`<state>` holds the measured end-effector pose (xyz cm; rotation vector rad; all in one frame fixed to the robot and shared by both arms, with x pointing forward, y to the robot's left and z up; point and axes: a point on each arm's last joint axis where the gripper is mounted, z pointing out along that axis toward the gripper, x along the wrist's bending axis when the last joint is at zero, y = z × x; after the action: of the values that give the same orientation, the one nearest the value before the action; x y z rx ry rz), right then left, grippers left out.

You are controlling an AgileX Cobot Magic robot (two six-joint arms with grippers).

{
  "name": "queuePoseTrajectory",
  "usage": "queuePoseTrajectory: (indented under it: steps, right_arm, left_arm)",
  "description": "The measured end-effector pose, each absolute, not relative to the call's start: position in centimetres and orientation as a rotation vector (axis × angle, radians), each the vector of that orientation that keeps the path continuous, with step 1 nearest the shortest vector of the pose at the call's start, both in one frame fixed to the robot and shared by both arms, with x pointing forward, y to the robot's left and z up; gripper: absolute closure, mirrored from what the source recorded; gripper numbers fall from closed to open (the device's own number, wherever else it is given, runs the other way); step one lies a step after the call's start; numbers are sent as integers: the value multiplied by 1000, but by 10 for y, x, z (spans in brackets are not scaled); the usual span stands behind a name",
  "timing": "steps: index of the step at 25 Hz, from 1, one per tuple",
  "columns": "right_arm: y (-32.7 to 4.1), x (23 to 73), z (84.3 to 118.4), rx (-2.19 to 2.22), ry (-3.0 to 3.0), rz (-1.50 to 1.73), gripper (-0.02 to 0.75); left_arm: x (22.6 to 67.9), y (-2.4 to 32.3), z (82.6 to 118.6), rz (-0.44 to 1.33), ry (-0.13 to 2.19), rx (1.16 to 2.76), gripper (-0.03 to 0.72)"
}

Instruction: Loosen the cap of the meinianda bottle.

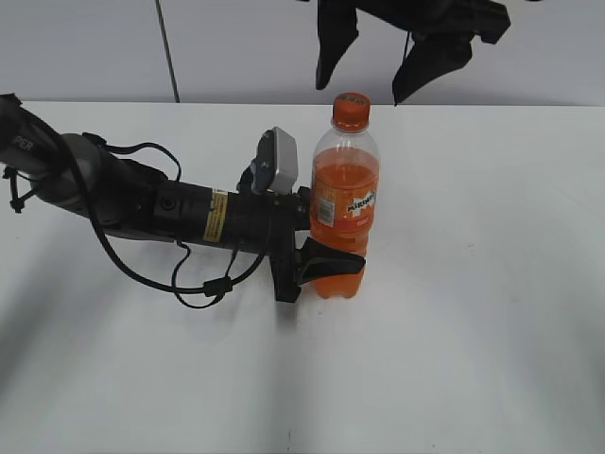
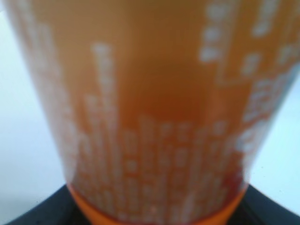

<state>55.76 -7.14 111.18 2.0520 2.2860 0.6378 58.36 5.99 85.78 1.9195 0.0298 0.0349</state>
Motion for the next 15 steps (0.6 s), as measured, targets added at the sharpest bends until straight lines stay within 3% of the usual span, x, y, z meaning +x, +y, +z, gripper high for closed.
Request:
queuePoseTrajectory:
  steps: [15]
  right_arm:
    - [-70,554,1098,2101,2301,577,173]
  left_arm:
    - [584,60,858,35,30,1919,284]
